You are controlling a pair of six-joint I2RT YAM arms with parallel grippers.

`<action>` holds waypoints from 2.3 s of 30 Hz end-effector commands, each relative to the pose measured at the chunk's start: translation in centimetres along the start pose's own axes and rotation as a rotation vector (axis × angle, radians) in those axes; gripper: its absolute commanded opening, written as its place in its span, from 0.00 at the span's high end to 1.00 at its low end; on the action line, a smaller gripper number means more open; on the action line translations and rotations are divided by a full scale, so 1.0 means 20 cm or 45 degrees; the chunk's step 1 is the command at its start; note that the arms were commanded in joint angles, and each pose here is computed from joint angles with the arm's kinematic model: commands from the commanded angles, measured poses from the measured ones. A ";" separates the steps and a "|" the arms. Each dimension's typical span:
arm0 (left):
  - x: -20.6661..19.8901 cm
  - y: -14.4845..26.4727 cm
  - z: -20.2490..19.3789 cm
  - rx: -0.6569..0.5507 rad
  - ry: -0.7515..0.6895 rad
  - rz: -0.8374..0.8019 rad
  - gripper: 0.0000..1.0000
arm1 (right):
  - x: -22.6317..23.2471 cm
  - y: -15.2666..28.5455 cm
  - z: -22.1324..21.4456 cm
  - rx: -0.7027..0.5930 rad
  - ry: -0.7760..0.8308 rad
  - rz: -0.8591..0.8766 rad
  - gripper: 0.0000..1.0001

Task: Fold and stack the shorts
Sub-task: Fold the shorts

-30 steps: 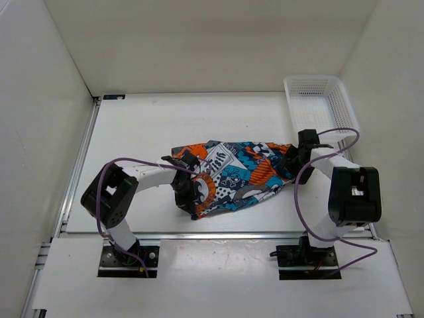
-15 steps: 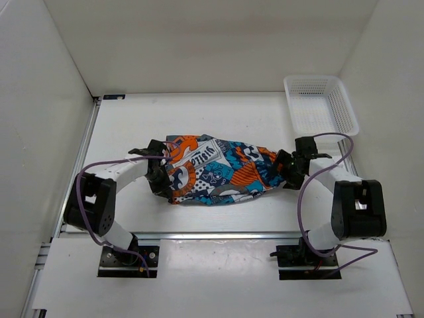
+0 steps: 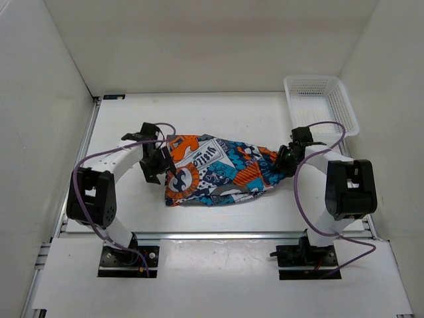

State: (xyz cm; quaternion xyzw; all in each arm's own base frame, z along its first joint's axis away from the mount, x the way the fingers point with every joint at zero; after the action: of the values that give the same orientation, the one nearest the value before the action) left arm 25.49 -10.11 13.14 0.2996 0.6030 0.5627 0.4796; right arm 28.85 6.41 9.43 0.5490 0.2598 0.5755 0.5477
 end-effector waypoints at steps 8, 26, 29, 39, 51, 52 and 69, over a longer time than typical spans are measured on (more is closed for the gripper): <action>-0.02 -0.15 0.27 0.000 0.038 0.062 0.89 | 0.01 0.02 0.09 -0.093 -0.005 -0.051 1.00; -0.07 -0.33 0.29 0.091 0.020 0.040 0.89 | 0.53 0.48 0.25 -0.341 0.428 -0.031 1.00; -0.08 -0.35 0.29 0.098 0.007 0.030 0.89 | 0.76 0.46 0.14 -0.263 0.584 0.000 1.00; -0.07 -0.36 0.29 0.098 -0.005 0.029 0.89 | 1.42 0.25 -0.16 -0.163 0.905 -0.010 1.00; -0.04 -0.29 0.32 0.052 0.026 0.007 0.89 | 1.73 0.12 -0.41 -0.136 1.045 0.131 1.00; -0.02 -0.28 0.33 0.049 0.037 0.008 0.89 | 1.75 0.11 -0.40 -0.147 1.042 0.142 1.00; 0.24 -0.03 0.54 -0.100 0.234 0.015 0.89 | 1.56 0.14 -0.33 -0.186 0.987 0.072 1.00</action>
State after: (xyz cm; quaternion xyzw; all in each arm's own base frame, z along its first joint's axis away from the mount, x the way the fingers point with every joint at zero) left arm 33.22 -2.01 11.26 0.2350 0.6322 0.6098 0.4162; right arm 27.39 37.13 17.27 0.2659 0.4416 0.7527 0.4096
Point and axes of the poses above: each gripper's point midway between its finger pads, its own y axis back along the fingers, its own x axis along the line the jaws close on, z = x × y, the point moved 8 cm from there along y, back along the fingers, and after that the axes turned 2 degrees about y, right-handed, at the moved point
